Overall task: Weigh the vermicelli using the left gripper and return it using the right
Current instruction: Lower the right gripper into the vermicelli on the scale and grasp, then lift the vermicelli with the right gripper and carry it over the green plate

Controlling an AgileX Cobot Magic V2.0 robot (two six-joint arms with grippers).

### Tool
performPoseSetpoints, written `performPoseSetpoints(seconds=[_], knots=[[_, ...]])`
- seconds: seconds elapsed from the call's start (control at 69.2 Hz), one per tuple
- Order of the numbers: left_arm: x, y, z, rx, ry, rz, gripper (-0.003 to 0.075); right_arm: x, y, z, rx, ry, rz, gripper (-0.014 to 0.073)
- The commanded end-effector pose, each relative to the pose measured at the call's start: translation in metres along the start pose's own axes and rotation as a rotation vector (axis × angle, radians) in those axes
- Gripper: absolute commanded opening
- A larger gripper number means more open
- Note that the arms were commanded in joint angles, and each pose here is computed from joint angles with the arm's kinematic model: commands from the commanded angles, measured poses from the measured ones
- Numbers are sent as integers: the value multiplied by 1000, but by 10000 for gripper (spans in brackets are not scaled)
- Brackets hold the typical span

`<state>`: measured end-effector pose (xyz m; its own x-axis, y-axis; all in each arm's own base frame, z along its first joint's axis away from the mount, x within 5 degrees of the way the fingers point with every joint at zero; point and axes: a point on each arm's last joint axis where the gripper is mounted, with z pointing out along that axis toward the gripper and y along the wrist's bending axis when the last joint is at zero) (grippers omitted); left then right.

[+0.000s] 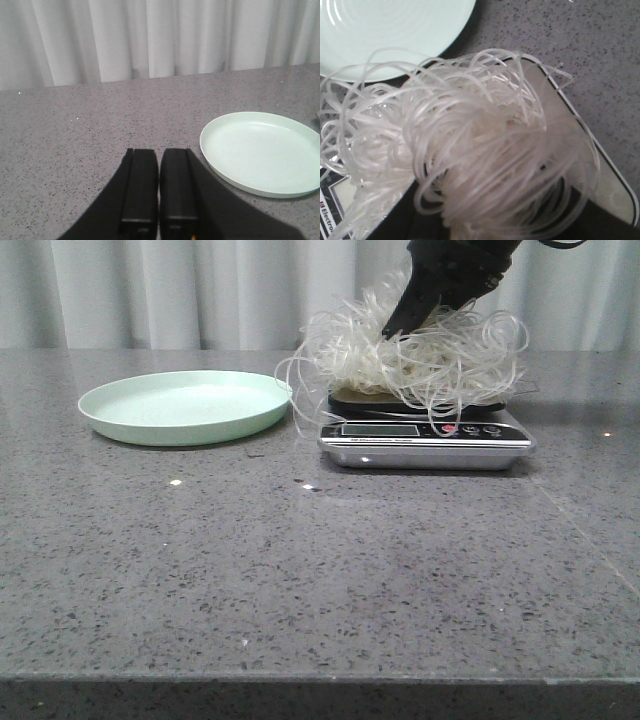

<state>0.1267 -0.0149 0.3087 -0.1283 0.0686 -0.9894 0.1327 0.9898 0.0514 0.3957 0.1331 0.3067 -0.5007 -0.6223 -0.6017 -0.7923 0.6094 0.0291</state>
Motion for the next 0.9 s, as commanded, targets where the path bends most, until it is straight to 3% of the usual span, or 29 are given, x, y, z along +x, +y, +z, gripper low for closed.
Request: performPoseSetpoints(seconds=[0.0,0.274,0.462,0.592,0.881], knots=[[-15,2,-2,-18,-90,-9,136,-5,6,-19,-14,13,-33,151],[-15,2,-2,-18,-90,-9,136,-38,12,-65,1,-56,-87,151],[-15,2,-2,-18,-90,-9,136,-67,18,-111,81,-199,-72,151],[-15,2,-2,-18,-90,-9,136,-80,25,-131,76,-303,-76,151],[-15,2,-2,-18,-91,-12,136,-119,65,-124,37,-514,-132,151]])
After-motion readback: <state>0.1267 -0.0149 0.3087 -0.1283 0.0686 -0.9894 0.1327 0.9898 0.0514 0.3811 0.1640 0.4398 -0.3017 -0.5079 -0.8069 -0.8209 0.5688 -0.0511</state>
